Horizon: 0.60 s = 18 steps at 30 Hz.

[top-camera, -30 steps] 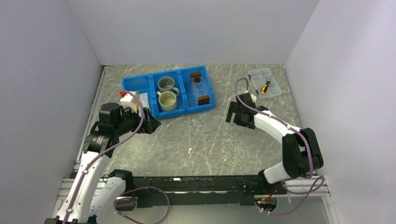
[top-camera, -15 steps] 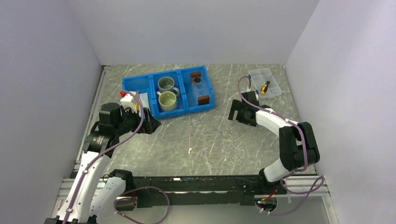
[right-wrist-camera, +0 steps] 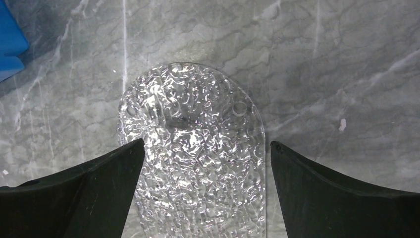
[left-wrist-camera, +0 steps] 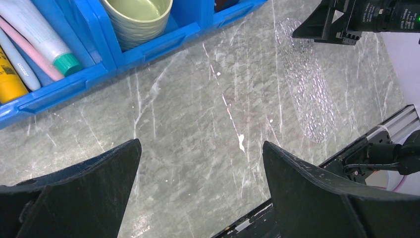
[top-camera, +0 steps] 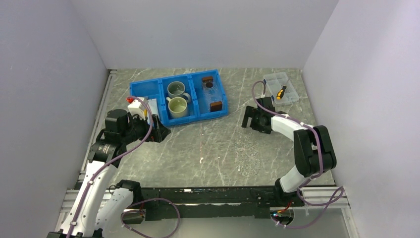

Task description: Prepare toiletry sets of a toothbrush and toothpaste on the tray

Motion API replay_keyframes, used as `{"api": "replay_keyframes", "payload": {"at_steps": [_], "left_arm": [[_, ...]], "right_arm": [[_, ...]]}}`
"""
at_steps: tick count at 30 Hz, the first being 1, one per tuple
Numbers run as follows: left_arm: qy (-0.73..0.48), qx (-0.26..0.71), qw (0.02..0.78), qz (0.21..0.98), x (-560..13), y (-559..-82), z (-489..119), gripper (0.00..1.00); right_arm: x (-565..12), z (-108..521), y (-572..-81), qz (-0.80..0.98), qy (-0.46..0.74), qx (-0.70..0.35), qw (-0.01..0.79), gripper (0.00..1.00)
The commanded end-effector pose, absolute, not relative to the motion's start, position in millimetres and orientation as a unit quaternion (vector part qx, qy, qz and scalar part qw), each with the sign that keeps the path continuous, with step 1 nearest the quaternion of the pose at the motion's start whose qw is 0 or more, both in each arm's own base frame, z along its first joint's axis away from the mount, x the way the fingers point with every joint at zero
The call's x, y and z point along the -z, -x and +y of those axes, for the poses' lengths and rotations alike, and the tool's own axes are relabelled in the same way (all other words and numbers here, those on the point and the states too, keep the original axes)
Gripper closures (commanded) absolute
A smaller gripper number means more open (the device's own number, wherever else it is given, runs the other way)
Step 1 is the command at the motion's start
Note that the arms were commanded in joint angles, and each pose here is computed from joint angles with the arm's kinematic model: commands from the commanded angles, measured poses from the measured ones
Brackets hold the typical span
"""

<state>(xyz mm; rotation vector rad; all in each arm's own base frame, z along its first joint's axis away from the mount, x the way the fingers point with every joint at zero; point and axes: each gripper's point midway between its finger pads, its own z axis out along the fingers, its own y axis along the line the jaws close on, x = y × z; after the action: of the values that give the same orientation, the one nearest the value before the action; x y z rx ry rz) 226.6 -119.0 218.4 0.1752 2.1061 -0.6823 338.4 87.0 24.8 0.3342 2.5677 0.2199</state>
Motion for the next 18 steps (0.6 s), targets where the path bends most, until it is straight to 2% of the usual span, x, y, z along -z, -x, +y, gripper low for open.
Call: {"api": "replay_keyframes", "payload": {"at_steps": [1,18], "left_arm": [[-0.081,0.279,0.46,0.839,-225.6,-230.0,-121.6,0.01],[-0.08,0.275,0.461,0.84,-226.1,-230.4,-120.1,0.01]], "right_arm": [[-30.0,99.0,-350.9,0.947,-0.109,-0.114,0.28,0.0],[-28.5,169.2,-342.7,0.951,0.001,-0.159,0.264,0.0]]}}
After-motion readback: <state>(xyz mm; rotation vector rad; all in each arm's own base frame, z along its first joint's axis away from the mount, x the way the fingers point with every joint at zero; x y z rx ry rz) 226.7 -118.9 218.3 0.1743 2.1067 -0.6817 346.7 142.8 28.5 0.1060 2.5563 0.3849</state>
